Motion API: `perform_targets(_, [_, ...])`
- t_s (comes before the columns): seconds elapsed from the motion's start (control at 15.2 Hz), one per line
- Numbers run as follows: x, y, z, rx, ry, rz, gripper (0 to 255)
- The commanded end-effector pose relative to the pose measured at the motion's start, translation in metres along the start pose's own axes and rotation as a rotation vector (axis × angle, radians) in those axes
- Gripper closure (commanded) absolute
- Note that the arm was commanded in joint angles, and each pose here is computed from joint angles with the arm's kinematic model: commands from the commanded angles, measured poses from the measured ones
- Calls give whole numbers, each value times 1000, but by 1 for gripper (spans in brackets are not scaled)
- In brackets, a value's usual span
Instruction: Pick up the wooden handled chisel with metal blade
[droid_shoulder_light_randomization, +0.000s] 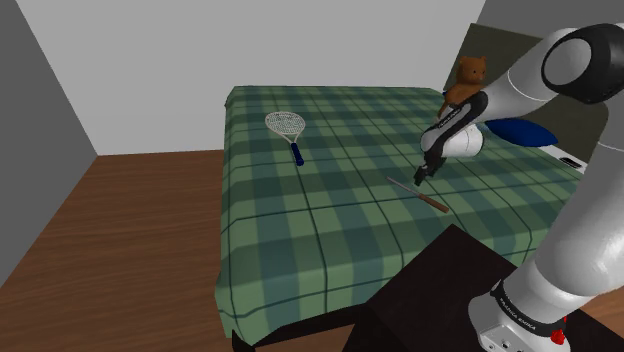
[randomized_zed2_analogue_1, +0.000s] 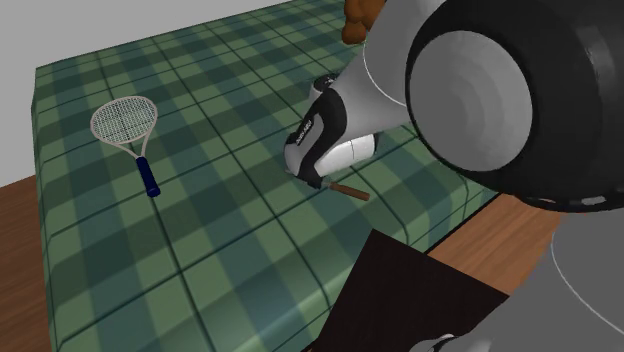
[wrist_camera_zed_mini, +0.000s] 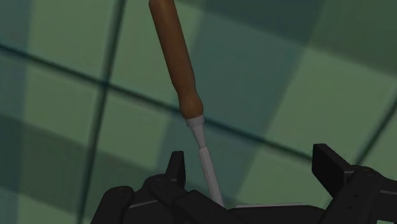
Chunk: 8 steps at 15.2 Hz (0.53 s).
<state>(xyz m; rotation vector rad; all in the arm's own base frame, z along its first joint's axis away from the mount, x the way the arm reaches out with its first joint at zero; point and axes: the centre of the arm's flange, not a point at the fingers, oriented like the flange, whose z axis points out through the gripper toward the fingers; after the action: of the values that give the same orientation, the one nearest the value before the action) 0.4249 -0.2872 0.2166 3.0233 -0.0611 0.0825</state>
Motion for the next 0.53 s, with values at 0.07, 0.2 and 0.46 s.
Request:
perform_targets(0.07, [8, 19, 34, -1, 6, 6, 0])
perform_targets(0.2, [14, 32, 56, -1, 9, 9, 0])
perform_targets(0.46, [21, 46, 88, -2, 13, 13, 0])
